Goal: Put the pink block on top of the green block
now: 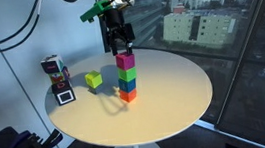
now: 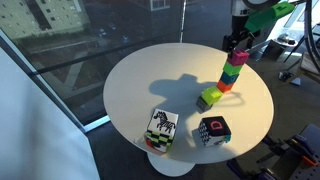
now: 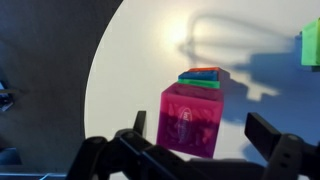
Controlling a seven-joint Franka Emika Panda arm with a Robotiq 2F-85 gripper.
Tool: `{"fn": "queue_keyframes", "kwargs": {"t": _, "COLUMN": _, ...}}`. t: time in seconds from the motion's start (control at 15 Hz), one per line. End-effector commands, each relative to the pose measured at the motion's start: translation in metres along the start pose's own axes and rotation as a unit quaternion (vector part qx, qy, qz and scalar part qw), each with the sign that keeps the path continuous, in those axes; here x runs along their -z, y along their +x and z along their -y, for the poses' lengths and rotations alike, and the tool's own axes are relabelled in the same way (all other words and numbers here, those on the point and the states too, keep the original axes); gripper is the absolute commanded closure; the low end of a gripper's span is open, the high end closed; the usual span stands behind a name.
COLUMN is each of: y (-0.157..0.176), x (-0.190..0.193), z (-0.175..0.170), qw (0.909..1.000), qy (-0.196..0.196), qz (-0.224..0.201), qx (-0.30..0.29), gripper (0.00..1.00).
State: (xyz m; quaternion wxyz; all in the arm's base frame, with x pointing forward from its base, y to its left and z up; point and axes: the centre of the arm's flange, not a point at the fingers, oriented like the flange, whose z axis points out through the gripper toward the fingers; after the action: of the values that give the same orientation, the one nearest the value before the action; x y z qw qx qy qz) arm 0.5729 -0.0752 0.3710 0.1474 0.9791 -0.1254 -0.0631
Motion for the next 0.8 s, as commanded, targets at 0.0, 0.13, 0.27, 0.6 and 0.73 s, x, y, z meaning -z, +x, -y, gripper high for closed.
{"fn": "queue_keyframes", "kwargs": {"t": 0.0, "y": -0.005, "x": 0.018, "z": -0.006, "qw": 0.9995, "qy": 0.028, "qz": 0.000, "qx": 0.017, "gripper": 0.00}}
{"fn": "queue_keyframes", "kwargs": {"t": 0.13, "y": -0.009, "x": 0.024, "z": -0.006, "qw": 0.9987, "qy": 0.044, "qz": -0.001, "qx": 0.025, "gripper": 0.00}}
{"fn": "queue_keyframes", "kwargs": {"t": 0.27, "y": -0.013, "x": 0.031, "z": -0.006, "qw": 0.9979, "qy": 0.056, "qz": -0.004, "qx": 0.033, "gripper": 0.00}}
{"fn": "queue_keyframes", "kwargs": {"t": 0.6, "y": -0.028, "x": 0.051, "z": -0.006, "qw": 0.9954, "qy": 0.080, "qz": -0.017, "qx": 0.049, "gripper": 0.00}}
{"fn": "queue_keyframes", "kwargs": {"t": 0.73, "y": -0.036, "x": 0.059, "z": -0.005, "qw": 0.9941, "qy": 0.090, "qz": -0.018, "qx": 0.058, "gripper": 0.00}}
